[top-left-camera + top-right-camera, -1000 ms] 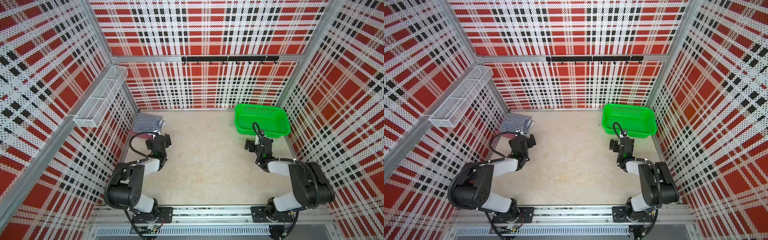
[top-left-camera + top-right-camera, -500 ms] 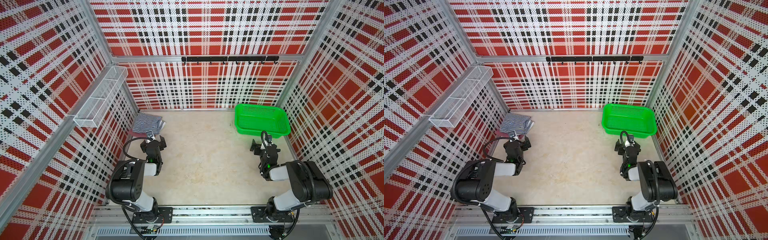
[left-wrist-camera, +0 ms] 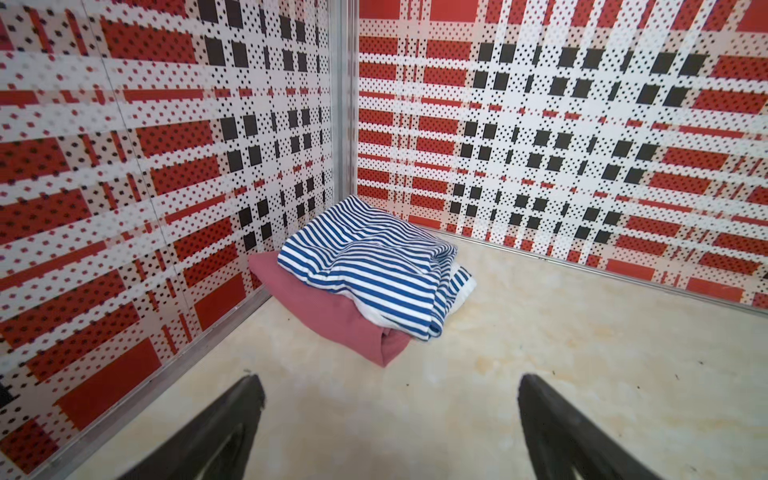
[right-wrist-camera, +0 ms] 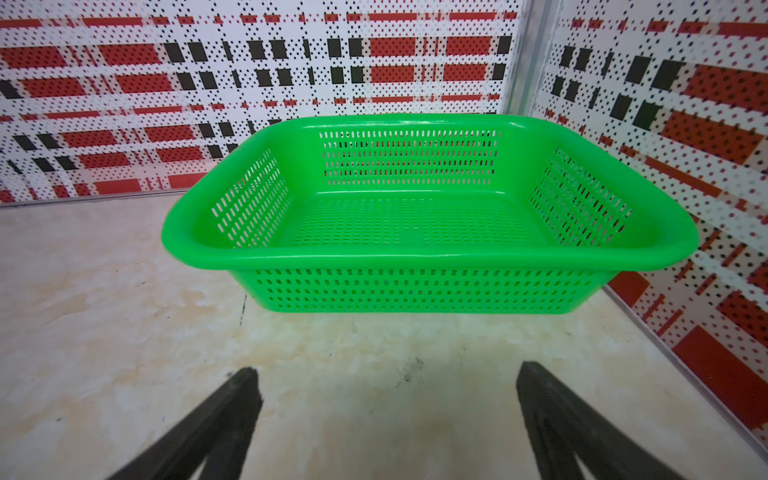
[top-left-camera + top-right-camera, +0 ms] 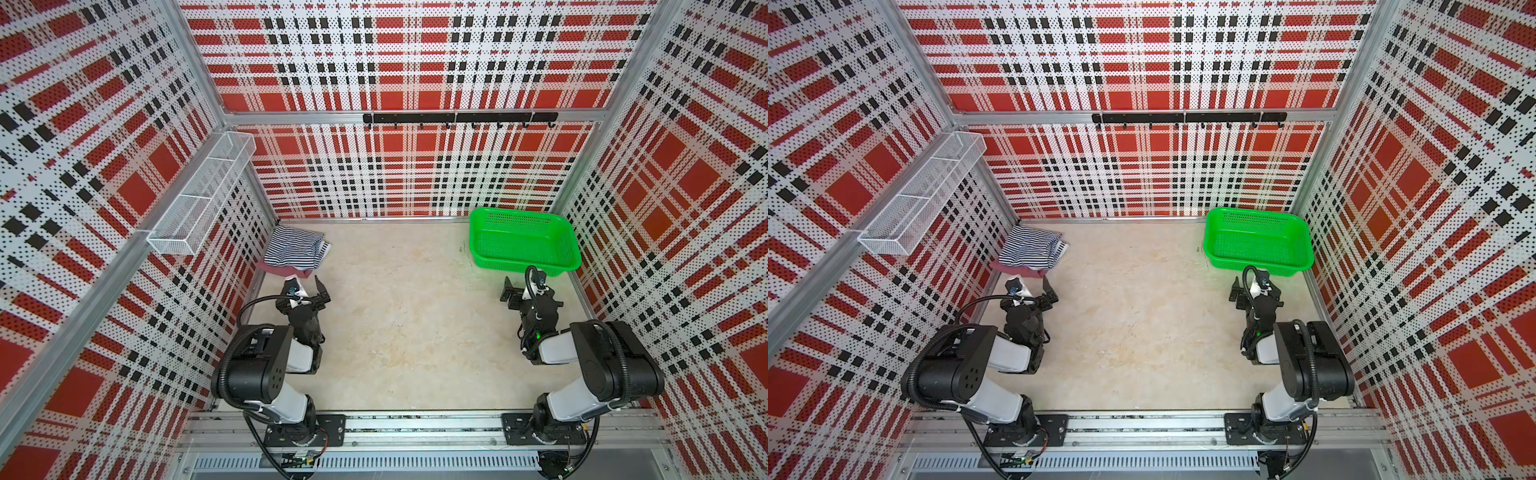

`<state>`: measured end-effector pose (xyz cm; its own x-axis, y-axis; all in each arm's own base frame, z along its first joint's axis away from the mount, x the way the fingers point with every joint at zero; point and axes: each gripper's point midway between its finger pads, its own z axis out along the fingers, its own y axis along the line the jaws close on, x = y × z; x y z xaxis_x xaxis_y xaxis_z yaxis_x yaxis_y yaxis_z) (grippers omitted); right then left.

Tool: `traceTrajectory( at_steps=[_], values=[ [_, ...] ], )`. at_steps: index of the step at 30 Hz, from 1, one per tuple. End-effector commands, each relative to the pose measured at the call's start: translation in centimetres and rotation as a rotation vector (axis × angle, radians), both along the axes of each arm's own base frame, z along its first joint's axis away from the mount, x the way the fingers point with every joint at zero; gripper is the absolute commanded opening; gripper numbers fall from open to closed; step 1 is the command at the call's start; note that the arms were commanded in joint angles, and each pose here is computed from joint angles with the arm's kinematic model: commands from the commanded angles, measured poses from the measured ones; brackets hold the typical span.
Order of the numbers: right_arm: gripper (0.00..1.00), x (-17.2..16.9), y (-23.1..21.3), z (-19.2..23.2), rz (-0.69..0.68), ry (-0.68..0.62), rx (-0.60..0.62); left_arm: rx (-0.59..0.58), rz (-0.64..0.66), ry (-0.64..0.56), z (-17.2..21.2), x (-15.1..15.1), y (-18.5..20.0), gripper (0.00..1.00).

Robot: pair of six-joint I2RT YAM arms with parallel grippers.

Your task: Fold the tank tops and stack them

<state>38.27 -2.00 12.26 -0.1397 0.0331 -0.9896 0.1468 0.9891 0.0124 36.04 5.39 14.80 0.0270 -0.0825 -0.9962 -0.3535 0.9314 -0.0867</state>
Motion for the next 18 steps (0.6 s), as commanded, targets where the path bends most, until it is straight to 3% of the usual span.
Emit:
traceTrajectory(
  at_steps=[1,18],
  values=[
    [1.0,0.35,-0.06,0.84,0.0,-0.033,-0.01,0.006,0.008,-0.054,1.24,0.01,0.06,0.98],
    [1.0,0.51,0.31,0.77,0.003,-0.024,-0.029,0.007,0.009,-0.052,1.19,-0.01,0.07,0.98]
  ],
)
